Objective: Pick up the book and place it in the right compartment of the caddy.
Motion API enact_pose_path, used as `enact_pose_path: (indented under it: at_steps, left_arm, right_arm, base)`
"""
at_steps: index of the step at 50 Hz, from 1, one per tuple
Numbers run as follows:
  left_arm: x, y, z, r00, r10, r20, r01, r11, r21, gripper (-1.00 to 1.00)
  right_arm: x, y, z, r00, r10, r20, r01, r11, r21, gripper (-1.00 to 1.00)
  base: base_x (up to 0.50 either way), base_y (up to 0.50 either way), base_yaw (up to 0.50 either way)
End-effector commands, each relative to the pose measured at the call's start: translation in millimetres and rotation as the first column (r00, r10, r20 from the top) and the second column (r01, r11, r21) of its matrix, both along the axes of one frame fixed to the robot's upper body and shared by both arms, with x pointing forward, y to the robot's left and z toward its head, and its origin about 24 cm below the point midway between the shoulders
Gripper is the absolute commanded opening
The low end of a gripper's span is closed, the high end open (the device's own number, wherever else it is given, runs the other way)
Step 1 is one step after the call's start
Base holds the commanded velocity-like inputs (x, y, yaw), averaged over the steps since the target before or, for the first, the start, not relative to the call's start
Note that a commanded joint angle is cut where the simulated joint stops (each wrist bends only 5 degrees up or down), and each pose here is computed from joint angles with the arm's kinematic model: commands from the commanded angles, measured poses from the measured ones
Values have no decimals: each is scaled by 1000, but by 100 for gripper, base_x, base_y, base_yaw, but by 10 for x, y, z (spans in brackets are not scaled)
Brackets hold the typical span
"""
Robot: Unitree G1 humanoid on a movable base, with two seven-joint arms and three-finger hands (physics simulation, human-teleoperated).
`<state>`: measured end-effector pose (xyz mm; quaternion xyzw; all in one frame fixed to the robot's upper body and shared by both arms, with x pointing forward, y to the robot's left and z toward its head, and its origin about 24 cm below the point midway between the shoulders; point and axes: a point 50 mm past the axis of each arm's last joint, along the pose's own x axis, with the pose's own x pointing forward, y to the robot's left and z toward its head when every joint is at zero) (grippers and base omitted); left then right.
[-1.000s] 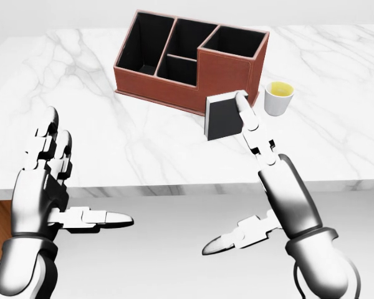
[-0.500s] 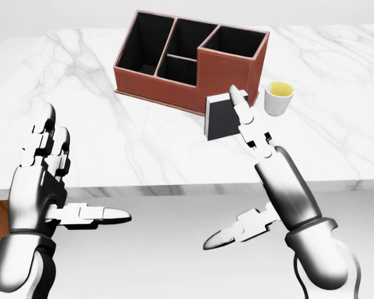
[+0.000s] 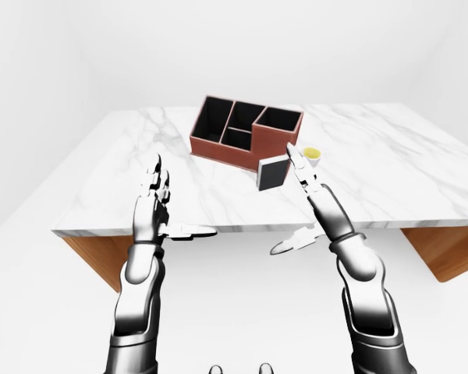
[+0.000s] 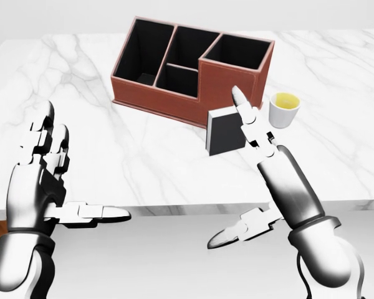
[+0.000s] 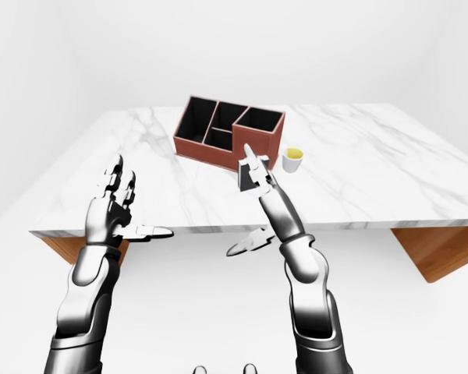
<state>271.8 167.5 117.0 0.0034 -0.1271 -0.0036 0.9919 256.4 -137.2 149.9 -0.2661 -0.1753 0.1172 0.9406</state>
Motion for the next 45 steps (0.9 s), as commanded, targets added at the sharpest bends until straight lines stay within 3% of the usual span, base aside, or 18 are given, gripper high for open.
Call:
enact_pose_path:
  at_steps: [1, 15, 34, 45]
  left_arm:
    - [2, 8, 1, 1000, -1, 0, 1, 1000, 4, 100]
    - [21, 24, 9, 1000, -4, 1, 4, 1000, 9, 100]
    - [102, 41, -98, 999, 4, -53, -2, 1000, 27, 100]
    - [118, 52, -41, 999, 9, -31, -8, 1000, 19, 100]
  right_arm:
    - [15, -11, -11, 1000, -7, -5, 7, 1000, -5, 100]
    - [24, -12, 31, 1000, -10, 13, 11, 1000, -24, 100]
    - [-56, 6, 268, 994, 16, 110, -9, 998, -66, 100]
    - [-108, 30, 403, 985, 38, 166, -22, 995, -97, 100]
  base:
    - [26, 0, 0]
    - [26, 0, 0]
    - [26, 0, 0]
    - [26, 0, 0]
